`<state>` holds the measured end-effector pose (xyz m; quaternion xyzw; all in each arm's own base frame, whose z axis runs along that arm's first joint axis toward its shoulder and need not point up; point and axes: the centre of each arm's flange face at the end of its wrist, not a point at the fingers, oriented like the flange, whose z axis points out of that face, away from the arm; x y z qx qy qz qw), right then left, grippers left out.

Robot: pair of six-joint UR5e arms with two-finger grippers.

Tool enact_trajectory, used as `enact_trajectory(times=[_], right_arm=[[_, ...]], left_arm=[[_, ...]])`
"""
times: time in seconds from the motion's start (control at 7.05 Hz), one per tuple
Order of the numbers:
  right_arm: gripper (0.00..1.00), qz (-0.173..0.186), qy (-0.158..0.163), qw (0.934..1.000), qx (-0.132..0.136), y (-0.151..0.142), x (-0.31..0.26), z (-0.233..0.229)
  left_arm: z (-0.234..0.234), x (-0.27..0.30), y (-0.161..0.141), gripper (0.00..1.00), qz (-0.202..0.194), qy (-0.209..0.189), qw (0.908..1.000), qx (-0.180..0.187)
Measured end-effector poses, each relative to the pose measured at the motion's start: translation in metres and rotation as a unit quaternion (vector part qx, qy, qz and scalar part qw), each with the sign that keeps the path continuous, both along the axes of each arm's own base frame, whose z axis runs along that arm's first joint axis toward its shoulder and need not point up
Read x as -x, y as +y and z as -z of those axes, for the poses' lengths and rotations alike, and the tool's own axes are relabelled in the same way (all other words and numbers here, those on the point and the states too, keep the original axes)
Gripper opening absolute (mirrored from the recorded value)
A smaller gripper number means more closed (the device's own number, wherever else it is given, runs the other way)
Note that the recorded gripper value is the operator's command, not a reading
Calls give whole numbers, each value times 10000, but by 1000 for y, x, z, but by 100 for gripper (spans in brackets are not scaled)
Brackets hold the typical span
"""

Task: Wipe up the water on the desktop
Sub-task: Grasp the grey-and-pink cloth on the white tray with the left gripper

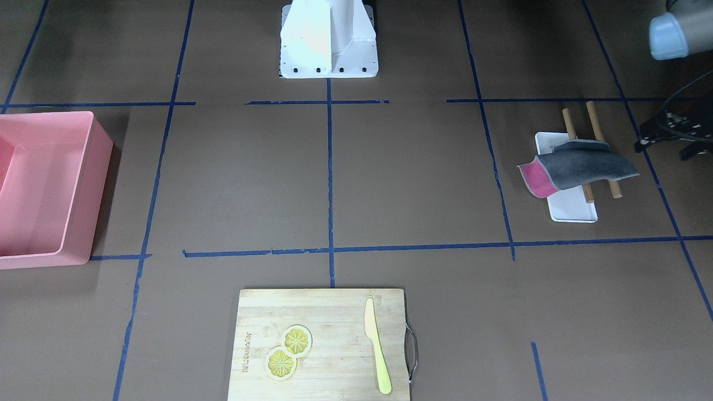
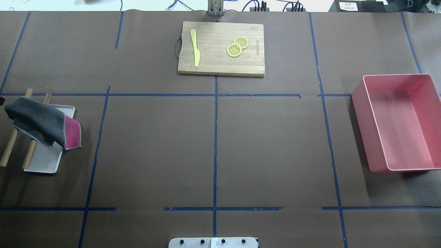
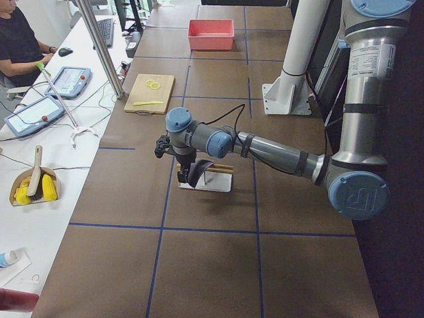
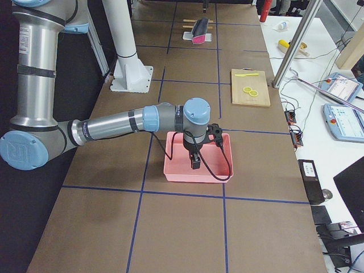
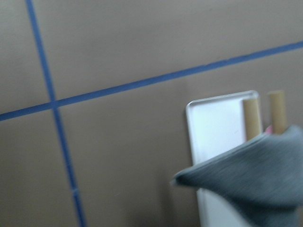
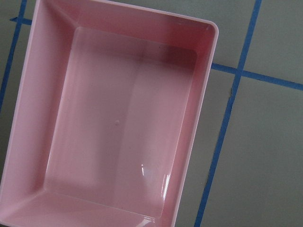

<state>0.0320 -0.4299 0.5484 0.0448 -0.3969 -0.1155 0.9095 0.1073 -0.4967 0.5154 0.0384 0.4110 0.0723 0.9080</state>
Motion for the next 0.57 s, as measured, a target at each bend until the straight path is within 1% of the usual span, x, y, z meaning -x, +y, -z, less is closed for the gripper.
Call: enact_trajectory(times=[0.14, 0.57], right_arm=[[100, 1, -1, 10000, -5, 0, 0, 0], [100, -3, -3, 10000, -7, 0, 0, 1]], left_arm=[[6, -19, 1, 96, 77, 64, 9999, 112], [18, -35, -4, 96, 123, 115, 9998, 143]])
